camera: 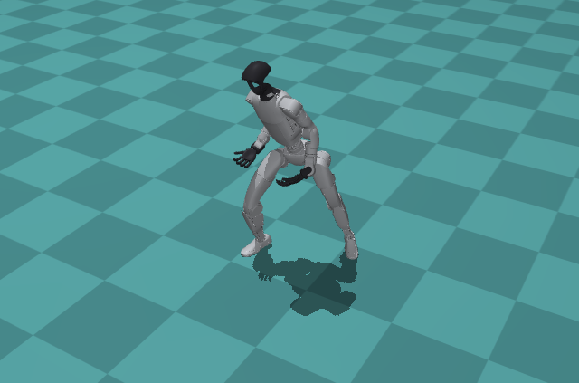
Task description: Kungfu
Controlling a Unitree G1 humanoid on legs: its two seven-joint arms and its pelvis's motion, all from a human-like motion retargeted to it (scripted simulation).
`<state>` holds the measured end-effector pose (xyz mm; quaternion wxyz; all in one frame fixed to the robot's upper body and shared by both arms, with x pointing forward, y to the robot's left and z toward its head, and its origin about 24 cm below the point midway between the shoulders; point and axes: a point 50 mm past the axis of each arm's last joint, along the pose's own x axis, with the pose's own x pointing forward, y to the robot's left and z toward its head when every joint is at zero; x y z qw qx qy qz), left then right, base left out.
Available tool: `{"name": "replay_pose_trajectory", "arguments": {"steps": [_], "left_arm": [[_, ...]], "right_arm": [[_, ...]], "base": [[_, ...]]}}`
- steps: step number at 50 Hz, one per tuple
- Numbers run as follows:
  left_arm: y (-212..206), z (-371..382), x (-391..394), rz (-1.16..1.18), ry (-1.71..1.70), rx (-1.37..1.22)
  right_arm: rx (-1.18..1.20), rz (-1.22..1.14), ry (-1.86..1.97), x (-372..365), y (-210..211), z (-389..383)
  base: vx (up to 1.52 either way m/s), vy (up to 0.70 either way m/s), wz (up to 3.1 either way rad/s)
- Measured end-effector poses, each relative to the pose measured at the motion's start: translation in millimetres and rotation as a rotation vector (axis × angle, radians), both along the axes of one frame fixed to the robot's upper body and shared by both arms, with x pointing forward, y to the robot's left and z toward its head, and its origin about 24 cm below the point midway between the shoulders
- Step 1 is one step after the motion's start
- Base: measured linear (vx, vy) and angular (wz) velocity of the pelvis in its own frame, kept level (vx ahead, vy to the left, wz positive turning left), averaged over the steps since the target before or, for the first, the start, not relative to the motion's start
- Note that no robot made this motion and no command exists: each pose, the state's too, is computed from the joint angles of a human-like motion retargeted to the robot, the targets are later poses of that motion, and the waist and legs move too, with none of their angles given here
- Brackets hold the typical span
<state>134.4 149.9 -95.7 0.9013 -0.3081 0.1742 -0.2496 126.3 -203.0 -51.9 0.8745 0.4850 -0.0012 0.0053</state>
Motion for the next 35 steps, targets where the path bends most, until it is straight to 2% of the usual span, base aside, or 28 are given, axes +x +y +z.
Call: {"name": "replay_pose_trajectory", "arguments": {"steps": [4,7,12,16,22,26,30,35], "left_arm": [[-2,-13,-94,0.252,0.235,-0.097],[0,-8,-115,0.370,0.267,-0.069],[-7,3,-89,0.202,0.149,-0.020],[-16,14,-54,0.038,0.023,-0.004],[-2,49,29,-0.062,-0.300,0.215],[1,106,105,-0.146,-0.617,0.364],[-34,202,171,-0.230,-1.041,0.488],[-92,316,193,-0.314,-1.500,0.595]], "right_arm": [[0.140,-0.172,0.077,-50,6,-6],[0.060,-0.168,0.099,-59,-5,-1],[-0.268,0.071,0.104,-52,-30,13],[-0.435,0.108,0.073,-40,-43,25],[-0.550,0.033,0.083,-30,-63,31],[-0.619,-0.113,0.118,-35,-85,34],[-0.757,-0.271,0.241,-68,-123,38],[-0.882,-0.471,0.547,-128,-175,34]], "base": [[0.16,0.18,0.53],[0.13,0.25,0.21],[0.00,0.15,0.28],[-0.07,0.11,0.57],[-0.09,0.12,0.46],[-0.23,0.11,1.11],[-0.09,-0.02,0.76],[0.17,0.29,-0.10]]}}
